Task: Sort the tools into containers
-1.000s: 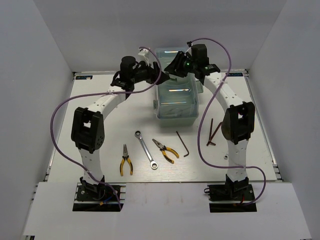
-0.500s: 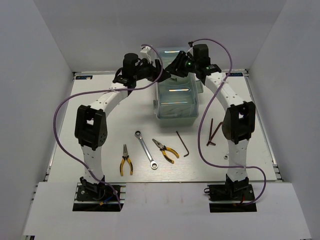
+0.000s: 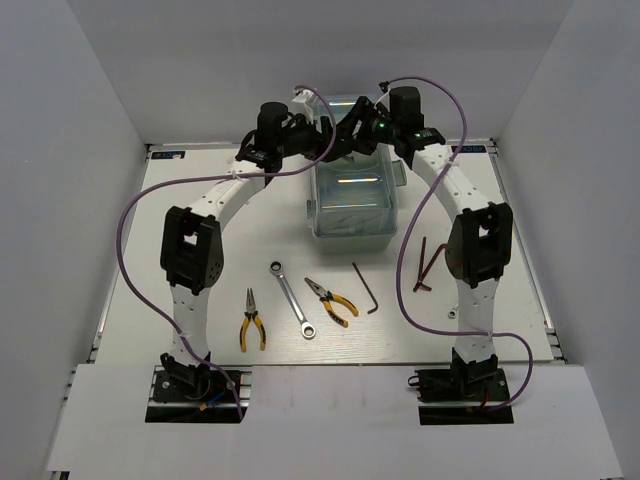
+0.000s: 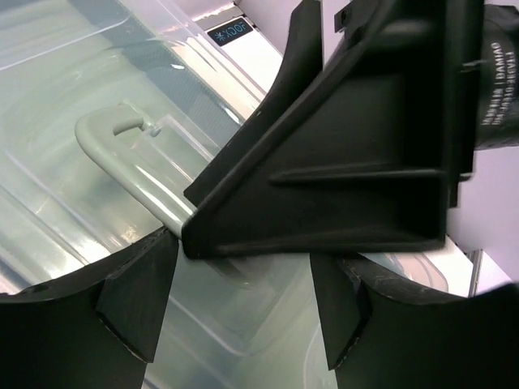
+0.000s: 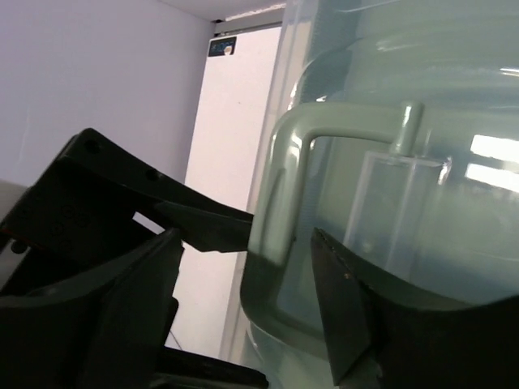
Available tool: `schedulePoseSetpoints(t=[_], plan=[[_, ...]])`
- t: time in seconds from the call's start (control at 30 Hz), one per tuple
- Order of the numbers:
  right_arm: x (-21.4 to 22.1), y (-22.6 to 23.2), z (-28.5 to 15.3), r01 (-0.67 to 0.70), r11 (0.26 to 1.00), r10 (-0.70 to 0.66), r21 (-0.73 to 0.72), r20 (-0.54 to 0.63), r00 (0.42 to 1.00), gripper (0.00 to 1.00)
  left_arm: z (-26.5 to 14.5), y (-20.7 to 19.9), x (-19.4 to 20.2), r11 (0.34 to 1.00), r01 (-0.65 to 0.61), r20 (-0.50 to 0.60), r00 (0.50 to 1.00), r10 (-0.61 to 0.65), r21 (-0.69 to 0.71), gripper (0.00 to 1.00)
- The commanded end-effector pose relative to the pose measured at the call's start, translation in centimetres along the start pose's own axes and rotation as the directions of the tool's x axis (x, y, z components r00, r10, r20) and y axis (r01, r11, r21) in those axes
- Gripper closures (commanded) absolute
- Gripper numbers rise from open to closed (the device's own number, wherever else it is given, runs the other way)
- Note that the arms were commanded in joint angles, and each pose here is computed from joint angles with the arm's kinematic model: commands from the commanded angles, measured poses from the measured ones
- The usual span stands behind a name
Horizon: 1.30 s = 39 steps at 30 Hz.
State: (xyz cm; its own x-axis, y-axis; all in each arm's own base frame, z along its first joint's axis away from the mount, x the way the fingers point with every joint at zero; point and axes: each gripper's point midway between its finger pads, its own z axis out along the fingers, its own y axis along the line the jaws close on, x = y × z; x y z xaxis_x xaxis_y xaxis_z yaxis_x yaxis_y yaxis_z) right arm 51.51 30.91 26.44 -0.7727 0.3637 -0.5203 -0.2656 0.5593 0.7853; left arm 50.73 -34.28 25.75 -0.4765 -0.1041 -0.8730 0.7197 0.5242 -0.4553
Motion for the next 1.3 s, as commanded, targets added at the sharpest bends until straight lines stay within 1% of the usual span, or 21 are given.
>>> schedulePoseSetpoints(t=[0.0,0.03,0.2,0.23,0.3,0.33,0.43,0.47,0.53,0.57,0.63,0.7,0.73,0.77,0.83,0.87,1.0,1.03,1.1,1.13,1.27], plan=[[-0.9,2.6,-0.9,0.060,0.995,-0.058,-0.074,0.028,0.998,0.27,0.1,-0.7,0.2,1.000,0.009,-0.029,1.000,-0.009,-0.004,0.25],[-1.2,2.7,-1.3,0.065,0.996,-0.062,-0.066,0.036,0.997,0.20,0.1,-0.7,0.2,1.000,0.009,-0.029,1.000,-0.009,-0.004,0.25],[-3.4,-0.2,-3.5,0.161,0.977,-0.177,0.141,0.109,0.978,0.20,0.1,-0.2,0.3,0.999,0.014,-0.027,1.000,-0.015,-0.035,0.25],[-4.8,-0.2,-4.8,0.173,0.964,-0.207,0.204,0.163,0.965,0.20,0.1,0.0,0.2,0.999,0.014,-0.024,1.000,-0.015,-0.043,0.27],[-5.7,-1.6,-6.7,0.201,0.933,-0.261,0.299,0.175,0.949,0.24,0.1,0.2,-0.1,0.998,0.025,-0.016,1.000,-0.027,-0.064,0.28],[-7.2,-3.3,-8.5,0.175,0.892,-0.290,0.417,0.230,0.929,0.26,0.0,0.6,0.2,0.995,0.047,-0.021,0.999,-0.049,-0.093,0.30],[-8.7,-6.2,-12.3,0.130,0.822,-0.334,0.554,0.285,0.898,0.30,0.5,1.4,0.3,0.986,0.077,-0.015,0.997,-0.080,-0.150,0.32],[-8.9,-5.5,-13.4,0.127,0.828,-0.339,0.546,0.307,0.889,0.32,0.7,0.9,-0.3,0.986,0.068,-0.002,0.998,-0.069,-0.153,0.34],[-7.4,-9.1,-14.1,0.098,0.812,-0.311,0.576,0.284,0.907,0.32,1.0,2.1,0.2,0.974,0.092,-0.002,0.996,-0.094,-0.205,0.35],[-7.6,-7.5,-15.6,0.108,0.830,-0.320,0.548,0.309,0.896,0.32,1.2,1.4,-0.6,0.975,0.092,0.013,0.996,-0.091,-0.203,0.35],[-5.5,-10.4,-15.9,0.091,0.817,-0.296,0.569,0.279,0.913,0.32,1.9,1.6,-0.3,0.971,0.095,0.004,0.995,-0.097,-0.221,0.37],[-4.4,-10.4,-17.2,0.093,0.822,-0.294,0.562,0.279,0.914,0.32,2.9,1.4,0.1,0.963,0.107,-0.015,0.993,-0.114,-0.247,0.42],[-4.6,-10.5,-18.2,0.081,0.825,-0.291,0.559,0.296,0.910,0.32,2.9,1.2,-0.9,0.961,0.104,-0.003,0.994,-0.108,-0.256,0.43],[-3.1,-11.8,-18.0,0.074,0.818,-0.270,0.570,0.267,0.925,0.32,2.8,0.9,-0.5,0.957,0.108,-0.021,0.993,-0.118,-0.268,0.43],[-3.3,-11.9,-19.3,0.062,0.824,-0.267,0.563,0.288,0.920,0.32,2.8,2.0,0.4,0.944,0.104,-0.034,0.992,-0.121,-0.313,0.50],[-2.2,-13.0,-19.3,0.049,0.818,-0.246,0.573,0.271,0.930,0.32,3.0,1.6,0.8,0.943,0.103,-0.044,0.991,-0.123,-0.317,0.52],[-0.8,-13.2,-20.1,0.049,0.835,-0.222,0.549,0.255,0.941,0.32,2.2,1.5,0.2,0.934,0.093,-0.043,0.992,-0.115,-0.345,0.70],[-0.7,-13.5,-20.5,0.037,0.833,-0.212,0.551,0.258,0.943,0.32,2.2,1.5,0.2,0.934,0.093,-0.043,0.992,-0.115,-0.345,0.81],[0.3,-14.2,-20.4,0.036,0.833,-0.199,0.552,0.238,0.951,0.32,1.9,0.7,-1.4,0.940,0.086,-0.015,0.995,-0.097,-0.331,0.91],[0.4,-14.1,-20.7,0.033,0.836,-0.198,0.548,0.243,0.950,0.32,1.7,0.1,-2.7,0.943,0.081,0.005,0.996,-0.084,-0.322,1.00],[2.3,-16.1,-20.8,0.025,0.826,-0.177,0.563,0.217,0.960,0.30,1.6,-1.5,-6.3,0.955,0.073,0.079,0.995,-0.052,-0.288,1.00]])
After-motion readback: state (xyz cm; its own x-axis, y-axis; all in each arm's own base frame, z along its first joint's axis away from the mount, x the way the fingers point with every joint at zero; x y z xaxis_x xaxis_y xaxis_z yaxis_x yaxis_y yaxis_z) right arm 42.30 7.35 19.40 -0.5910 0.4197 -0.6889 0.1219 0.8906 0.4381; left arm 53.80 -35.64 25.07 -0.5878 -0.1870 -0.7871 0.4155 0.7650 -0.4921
